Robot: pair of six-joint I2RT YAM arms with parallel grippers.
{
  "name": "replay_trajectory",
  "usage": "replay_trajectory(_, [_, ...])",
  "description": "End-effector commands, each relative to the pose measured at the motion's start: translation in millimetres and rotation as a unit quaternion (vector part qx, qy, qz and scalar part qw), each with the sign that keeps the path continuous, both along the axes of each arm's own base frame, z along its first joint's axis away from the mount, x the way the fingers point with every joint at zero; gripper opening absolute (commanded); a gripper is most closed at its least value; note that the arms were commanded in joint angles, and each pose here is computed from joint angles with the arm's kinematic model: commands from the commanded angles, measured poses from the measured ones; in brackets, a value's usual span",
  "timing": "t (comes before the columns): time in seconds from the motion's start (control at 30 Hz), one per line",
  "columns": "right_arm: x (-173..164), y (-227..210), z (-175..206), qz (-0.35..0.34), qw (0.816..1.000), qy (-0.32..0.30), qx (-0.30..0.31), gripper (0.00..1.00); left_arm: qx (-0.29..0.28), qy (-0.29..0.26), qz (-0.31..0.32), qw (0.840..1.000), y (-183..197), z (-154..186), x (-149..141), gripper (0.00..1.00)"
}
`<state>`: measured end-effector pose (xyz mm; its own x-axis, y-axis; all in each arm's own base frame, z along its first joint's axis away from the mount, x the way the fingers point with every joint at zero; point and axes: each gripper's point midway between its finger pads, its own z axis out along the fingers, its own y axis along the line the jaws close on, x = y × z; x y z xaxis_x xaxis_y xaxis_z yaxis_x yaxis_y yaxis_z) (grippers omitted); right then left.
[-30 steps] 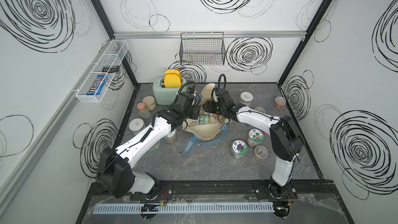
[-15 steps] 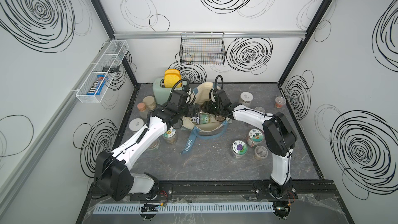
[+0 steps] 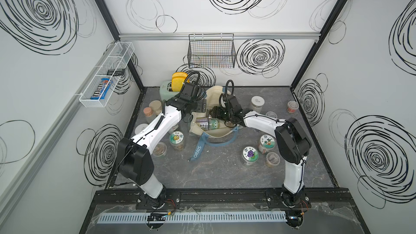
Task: Take out the seed jars from the canvas bag
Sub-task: Pick up the seed jar from the canvas bag.
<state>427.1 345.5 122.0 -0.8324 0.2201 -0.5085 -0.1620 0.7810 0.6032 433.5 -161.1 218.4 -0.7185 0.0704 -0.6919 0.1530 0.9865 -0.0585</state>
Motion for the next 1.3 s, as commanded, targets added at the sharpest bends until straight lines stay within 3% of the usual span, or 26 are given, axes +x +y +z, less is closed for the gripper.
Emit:
replay_trajectory(0.0, [-11.3,-8.8,-14.4,-0.006,0.999,0.028,-0.013,0.67,0.007,0.025,-0.02,0.999,-10.9,-14.0,-1.8,0.65])
replay_trajectory(0.07, [-10.5,-9.7,-13.1,-0.007,1.0,0.027,-0.012,0.68,0.004,0.013,-0.029,1.0,-18.6,-8.6,-7.3,0.38])
replay_trajectory(0.17, [-8.7,-10.9,-9.6,-0.006,1.0,0.026,-0.009,0.68,-0.009,-0.011,-0.033,0.999,-25.0,5.0,-19.6,0.14])
replay_trajectory(0.2, [-8.2,-10.2,-8.3,-0.005,1.0,0.026,-0.007,0.68,-0.011,-0.017,-0.031,0.999,-24.7,9.1,-24.4,0.07])
replay_trajectory(0.3, [-5.1,-8.6,-6.7,-0.003,1.0,0.027,-0.004,0.7,-0.018,-0.035,-0.032,0.999,-26.2,18.3,-38.0,0.0])
replay_trajectory(0.77, [16.9,-3.3,-12.5,-0.007,1.0,0.012,-0.015,0.89,-0.031,-0.075,-0.045,0.996,-33.7,39.5,-57.5,0.0])
replay_trajectory(0.97, [5.3,17.9,-28.6,0.02,0.999,0.02,-0.019,0.89,-0.034,-0.082,-0.046,0.995,-36.9,41.1,-56.4,0.0])
replay_trajectory(1.27, [-2.0,12.5,-62.0,-0.004,0.998,0.046,-0.034,0.86,-0.063,-0.114,-0.032,0.991,-38.4,65.9,-51.7,0.0])
